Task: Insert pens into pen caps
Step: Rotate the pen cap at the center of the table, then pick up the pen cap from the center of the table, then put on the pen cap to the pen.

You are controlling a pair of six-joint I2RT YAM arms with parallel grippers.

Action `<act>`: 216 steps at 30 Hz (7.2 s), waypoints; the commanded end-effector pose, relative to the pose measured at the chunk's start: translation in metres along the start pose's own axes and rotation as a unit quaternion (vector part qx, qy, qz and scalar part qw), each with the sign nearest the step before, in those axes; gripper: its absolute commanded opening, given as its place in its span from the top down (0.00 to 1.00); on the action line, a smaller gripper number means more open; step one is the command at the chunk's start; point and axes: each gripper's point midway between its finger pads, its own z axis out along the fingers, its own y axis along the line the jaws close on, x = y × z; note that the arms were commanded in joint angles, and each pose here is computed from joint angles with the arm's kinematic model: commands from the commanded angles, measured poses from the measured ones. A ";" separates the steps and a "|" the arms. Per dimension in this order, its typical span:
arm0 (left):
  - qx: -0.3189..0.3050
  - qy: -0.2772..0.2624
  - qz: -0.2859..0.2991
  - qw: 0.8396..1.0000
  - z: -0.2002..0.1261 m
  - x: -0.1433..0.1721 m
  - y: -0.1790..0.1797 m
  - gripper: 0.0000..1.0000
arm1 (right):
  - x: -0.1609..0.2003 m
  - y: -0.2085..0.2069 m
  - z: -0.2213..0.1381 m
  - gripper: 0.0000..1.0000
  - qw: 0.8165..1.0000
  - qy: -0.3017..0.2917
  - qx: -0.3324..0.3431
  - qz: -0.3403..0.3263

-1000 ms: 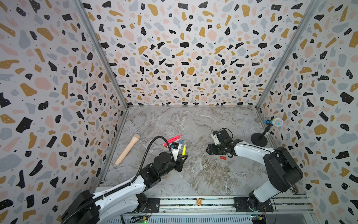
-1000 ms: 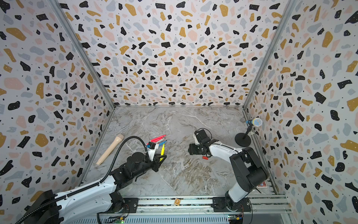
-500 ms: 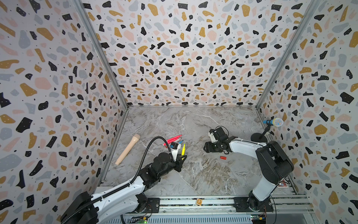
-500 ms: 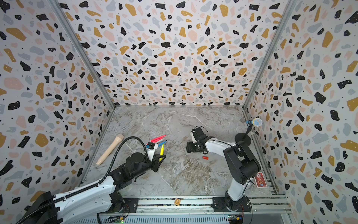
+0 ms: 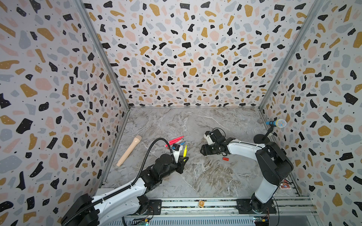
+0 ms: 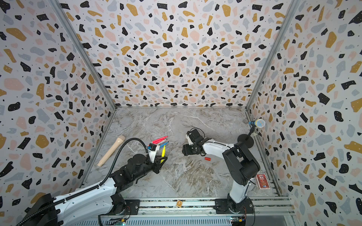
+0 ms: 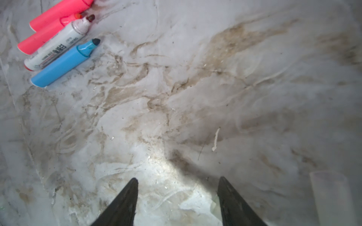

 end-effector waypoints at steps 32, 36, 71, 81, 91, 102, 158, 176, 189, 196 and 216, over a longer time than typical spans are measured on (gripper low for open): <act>-0.001 -0.014 0.013 1.000 -0.002 -0.011 -0.003 1.00 | -0.014 -0.017 -0.058 0.40 0.993 -0.027 0.116 -0.024; 0.001 -0.012 0.012 1.000 -0.002 -0.010 -0.003 1.00 | -0.013 -0.027 -0.051 0.42 0.991 -0.008 0.129 -0.029; 0.005 -0.001 0.007 1.000 -0.002 0.000 -0.002 1.00 | 0.008 -0.028 -0.005 0.92 0.986 0.068 0.140 -0.065; 0.064 -0.023 -0.021 0.997 -0.003 -0.002 -0.020 1.00 | -0.057 0.054 -0.088 0.95 0.988 -0.112 -0.067 -0.083; 0.101 -0.067 -0.056 0.991 0.002 0.002 -0.056 1.00 | -0.069 0.133 -0.198 1.00 0.875 -0.294 -0.381 -0.057; 0.125 -0.083 -0.064 0.987 0.009 -0.015 -0.075 1.00 | -0.054 0.146 -0.200 1.00 0.853 -0.292 -0.429 -0.056; 0.144 -0.111 -0.080 0.980 0.001 -0.036 -0.085 1.00 | -0.043 0.160 -0.168 1.00 0.852 -0.269 -0.449 -0.030; 0.138 -0.146 -0.096 0.975 -0.010 -0.059 -0.086 1.00 | 0.007 0.164 -0.171 1.00 0.837 -0.260 -0.475 -0.076; 0.171 -0.191 -0.083 0.963 -0.033 -0.084 -0.098 1.00 | 0.049 0.177 -0.144 1.00 0.859 -0.199 -0.445 -0.153; 0.187 -0.224 -0.062 0.954 -0.055 -0.107 -0.106 1.00 | 0.068 0.173 -0.139 1.00 0.866 -0.173 -0.433 -0.182; 0.189 -0.275 -0.059 0.941 -0.076 -0.142 -0.103 1.00 | 0.121 0.161 -0.117 1.00 0.889 -0.096 -0.390 -0.221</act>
